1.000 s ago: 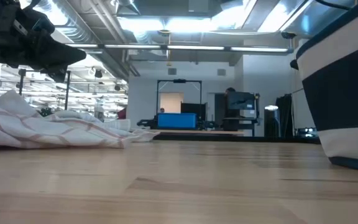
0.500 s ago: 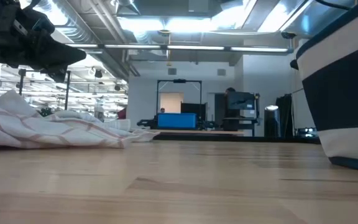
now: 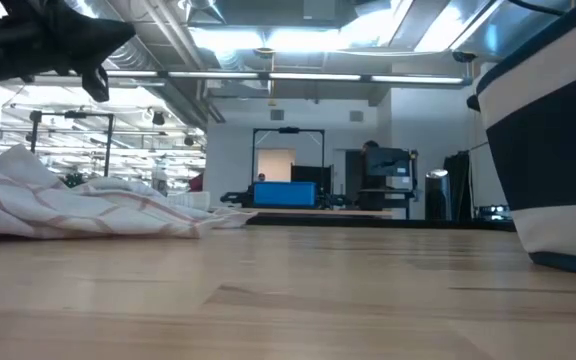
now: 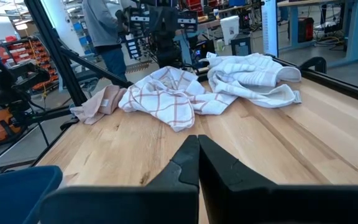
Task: Fold towel
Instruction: Fold the white patterned towel
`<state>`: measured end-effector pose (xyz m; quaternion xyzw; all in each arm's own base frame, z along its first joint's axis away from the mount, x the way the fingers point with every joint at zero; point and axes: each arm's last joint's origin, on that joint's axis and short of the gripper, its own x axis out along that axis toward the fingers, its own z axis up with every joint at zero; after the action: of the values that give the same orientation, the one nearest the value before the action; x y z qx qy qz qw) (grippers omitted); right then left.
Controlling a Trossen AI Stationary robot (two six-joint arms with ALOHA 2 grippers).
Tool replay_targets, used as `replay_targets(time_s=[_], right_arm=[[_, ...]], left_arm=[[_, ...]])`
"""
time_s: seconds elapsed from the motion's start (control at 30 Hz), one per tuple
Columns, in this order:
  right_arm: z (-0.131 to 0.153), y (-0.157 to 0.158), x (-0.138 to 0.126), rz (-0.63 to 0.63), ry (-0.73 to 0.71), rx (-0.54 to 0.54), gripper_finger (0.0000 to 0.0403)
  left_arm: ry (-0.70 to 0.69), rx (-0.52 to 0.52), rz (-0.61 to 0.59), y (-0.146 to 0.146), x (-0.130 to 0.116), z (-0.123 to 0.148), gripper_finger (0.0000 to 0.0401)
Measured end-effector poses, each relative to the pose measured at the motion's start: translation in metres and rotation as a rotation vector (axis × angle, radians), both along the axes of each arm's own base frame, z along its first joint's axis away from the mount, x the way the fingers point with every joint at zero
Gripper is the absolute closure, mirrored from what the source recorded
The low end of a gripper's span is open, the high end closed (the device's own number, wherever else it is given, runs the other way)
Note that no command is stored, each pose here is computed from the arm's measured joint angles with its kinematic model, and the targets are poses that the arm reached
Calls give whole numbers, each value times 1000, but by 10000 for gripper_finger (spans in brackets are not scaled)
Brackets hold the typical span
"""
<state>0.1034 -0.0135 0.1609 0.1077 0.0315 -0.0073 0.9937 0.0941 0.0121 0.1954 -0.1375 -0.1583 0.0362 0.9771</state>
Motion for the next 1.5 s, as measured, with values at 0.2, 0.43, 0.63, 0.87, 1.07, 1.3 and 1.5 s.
replay_targets(time_s=[0.2,0.43,0.63,0.87,1.07,1.3,1.5], right_arm=[[0,0,0,0,-3,0,397],[0,0,0,0,-5,-1,397],[2,-1,0,-42,-15,-6,397],[7,-8,-1,-288,-58,-75,397],[8,-12,-2,-414,-52,-169,397],[8,-12,-2,-416,-36,-208,397],[3,-12,-2,-407,10,-206,397]], left_arm=[[-1,6,33,1,0,0,397],[9,-14,54,2,0,-1,397],[-3,-25,120,3,-1,3,398],[131,93,210,7,14,64,400],[630,84,206,14,65,86,400],[1032,10,102,11,105,76,400],[1196,-174,131,11,114,53,399]])
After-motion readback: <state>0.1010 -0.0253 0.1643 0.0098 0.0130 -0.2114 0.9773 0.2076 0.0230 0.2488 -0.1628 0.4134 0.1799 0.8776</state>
